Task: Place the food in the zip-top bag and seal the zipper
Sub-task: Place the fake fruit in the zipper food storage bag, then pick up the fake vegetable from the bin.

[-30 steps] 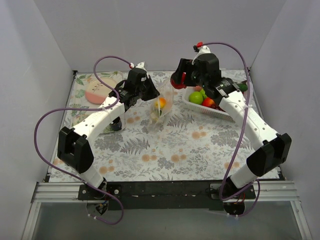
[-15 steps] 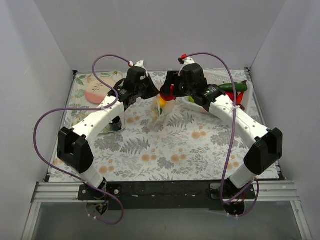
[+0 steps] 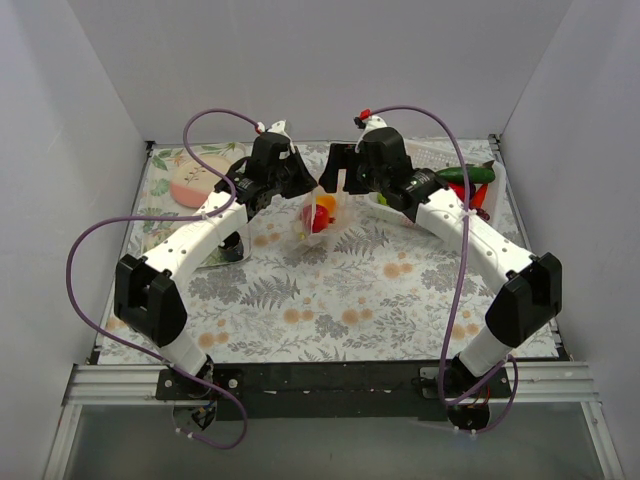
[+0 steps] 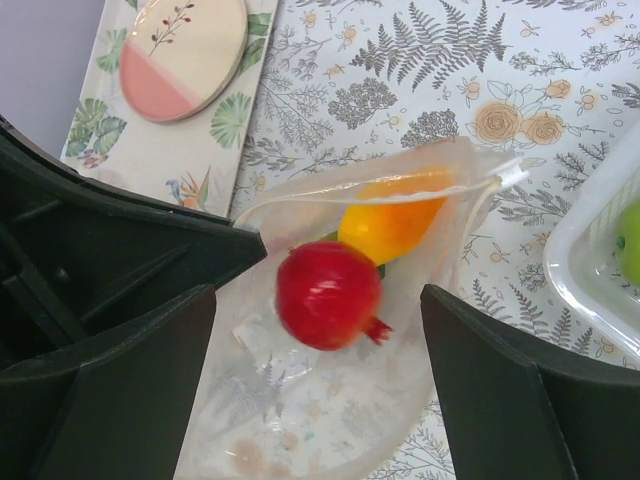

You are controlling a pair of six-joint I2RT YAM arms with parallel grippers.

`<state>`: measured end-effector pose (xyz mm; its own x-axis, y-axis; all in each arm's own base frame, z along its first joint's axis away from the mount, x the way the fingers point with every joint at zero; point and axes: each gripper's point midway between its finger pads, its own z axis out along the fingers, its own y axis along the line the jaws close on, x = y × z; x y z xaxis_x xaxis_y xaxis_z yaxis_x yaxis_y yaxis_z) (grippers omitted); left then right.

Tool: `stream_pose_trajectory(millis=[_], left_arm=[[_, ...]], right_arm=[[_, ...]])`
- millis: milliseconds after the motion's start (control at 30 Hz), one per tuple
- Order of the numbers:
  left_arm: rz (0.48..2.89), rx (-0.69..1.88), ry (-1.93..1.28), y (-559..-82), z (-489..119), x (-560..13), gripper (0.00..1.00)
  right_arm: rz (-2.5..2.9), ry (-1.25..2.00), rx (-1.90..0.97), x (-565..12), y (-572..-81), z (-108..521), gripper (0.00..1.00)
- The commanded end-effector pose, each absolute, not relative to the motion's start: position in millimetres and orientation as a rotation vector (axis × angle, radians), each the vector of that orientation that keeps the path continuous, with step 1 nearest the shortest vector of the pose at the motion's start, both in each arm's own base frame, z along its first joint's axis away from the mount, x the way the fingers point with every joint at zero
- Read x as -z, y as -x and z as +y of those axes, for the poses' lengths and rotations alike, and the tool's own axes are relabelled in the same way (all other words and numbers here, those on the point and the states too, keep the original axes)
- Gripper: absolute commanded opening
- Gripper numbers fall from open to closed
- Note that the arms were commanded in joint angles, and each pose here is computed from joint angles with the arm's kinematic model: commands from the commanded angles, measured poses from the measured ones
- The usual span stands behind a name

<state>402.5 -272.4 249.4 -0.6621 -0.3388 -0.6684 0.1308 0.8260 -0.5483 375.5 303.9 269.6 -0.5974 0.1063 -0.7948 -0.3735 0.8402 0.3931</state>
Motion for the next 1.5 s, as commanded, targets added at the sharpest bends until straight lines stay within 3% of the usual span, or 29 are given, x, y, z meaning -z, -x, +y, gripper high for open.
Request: stream_pose_trajectory(millis=[0,100,267,533,733,933,1100,1467], left_arm=[[2.087,0.770,0.152,-398.8,-265.3,-289.1,0.00],[2.090,0.768,0.154,-398.0,-264.0,-287.3,0.00],[2.089,0.766,0.163,-398.3,-259.7,-285.4,0.00],[2.094,0.777,0.146,-393.9,-257.4,-281.5,0.00],[2.099,0.802,0.129,-390.1,-258.0,-279.1,0.00],[2.107,0.828,0.118,-389.1,-259.8,-274.7,0.00],[2.098,0.843,0.113,-388.3,-260.6,-278.7,0.00],[2.096,0.836,0.119,-392.6,-256.4,-277.2,0.00]], right_arm=[[2.032,0.213,-0.712,-300.2,-380.6,309.9,0.92],[2.016,0.224,-0.658,-310.3,-382.7,301.4,0.92],[2.020,0.076,-0.428,-324.7,-416.9,219.1,0.94],[2.131,-0.256,-0.220,-260.8,-448.8,69.8,0.93],[2.202,-0.381,-0.119,-220.1,-454.0,10.7,0.91],[2.265,-0.431,-0.050,-181.7,-460.2,-13.9,0.95],[2.201,-0.459,-0.108,-186.6,-486.5,-22.8,0.96],[2.073,-0.827,-0.271,-162.8,-515.8,-56.9,0.96]])
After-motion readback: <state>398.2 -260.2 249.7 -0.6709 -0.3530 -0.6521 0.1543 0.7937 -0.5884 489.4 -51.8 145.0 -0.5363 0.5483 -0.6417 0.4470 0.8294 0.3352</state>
